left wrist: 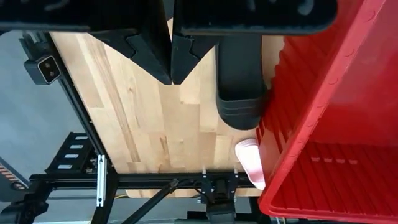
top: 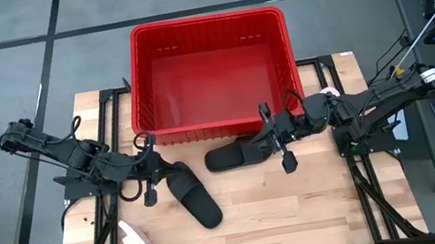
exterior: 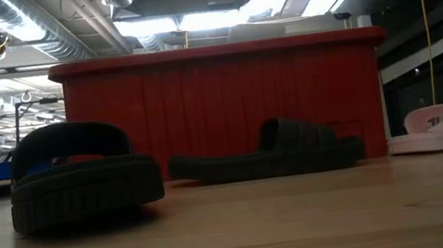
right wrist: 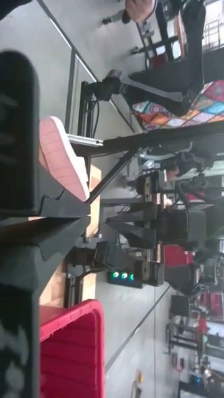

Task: Pick and place slides into bin
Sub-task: Put the black slide into the red bin

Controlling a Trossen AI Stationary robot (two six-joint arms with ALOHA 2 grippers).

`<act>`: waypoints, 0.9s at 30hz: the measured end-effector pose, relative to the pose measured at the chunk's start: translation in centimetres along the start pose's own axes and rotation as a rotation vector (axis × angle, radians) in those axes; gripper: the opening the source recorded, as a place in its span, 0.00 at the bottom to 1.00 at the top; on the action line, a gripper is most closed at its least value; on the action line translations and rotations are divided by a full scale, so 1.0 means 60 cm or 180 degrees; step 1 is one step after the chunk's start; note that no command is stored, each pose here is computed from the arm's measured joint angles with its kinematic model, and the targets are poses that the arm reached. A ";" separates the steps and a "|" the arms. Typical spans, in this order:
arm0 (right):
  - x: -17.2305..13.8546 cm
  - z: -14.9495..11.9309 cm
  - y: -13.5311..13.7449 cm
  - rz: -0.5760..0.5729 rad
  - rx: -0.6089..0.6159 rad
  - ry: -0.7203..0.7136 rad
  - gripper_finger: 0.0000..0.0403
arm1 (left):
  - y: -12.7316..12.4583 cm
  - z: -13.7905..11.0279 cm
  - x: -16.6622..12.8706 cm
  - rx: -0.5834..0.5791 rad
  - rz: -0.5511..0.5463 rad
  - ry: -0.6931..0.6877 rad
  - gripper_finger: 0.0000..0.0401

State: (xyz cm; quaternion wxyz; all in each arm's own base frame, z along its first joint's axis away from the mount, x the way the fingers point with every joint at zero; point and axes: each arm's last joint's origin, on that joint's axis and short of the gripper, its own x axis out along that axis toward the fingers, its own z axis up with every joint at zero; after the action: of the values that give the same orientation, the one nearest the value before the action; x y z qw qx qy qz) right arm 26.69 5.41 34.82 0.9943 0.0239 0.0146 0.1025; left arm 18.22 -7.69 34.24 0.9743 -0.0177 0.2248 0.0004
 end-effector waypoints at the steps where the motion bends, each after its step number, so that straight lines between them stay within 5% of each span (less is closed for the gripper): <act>1: 0.000 0.004 0.004 -0.0025 0.0012 0.0030 0.02 | -0.001 0.000 0.000 -0.0005 -0.0006 0.0001 0.01; 12: 0.010 0.086 0.042 -0.0479 -0.0203 0.0598 0.01 | -0.020 0.013 -0.033 -0.0073 -0.0218 0.0097 0.00; 20: 0.049 0.056 0.055 -0.0303 -0.0069 0.0837 0.01 | -0.038 -0.006 -0.043 -0.0073 -0.0213 0.0372 0.00; 27: 0.053 0.034 0.091 -0.0048 -0.0189 0.1026 0.00 | -0.088 -0.013 -0.004 -0.0284 -0.0141 0.0479 0.00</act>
State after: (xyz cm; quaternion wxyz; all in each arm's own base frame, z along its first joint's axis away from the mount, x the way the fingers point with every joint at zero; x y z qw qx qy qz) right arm 28.79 11.30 37.04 0.9801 -0.0223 0.1711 0.0980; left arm 17.69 -12.98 33.82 0.9526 -0.0661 0.2966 -0.0124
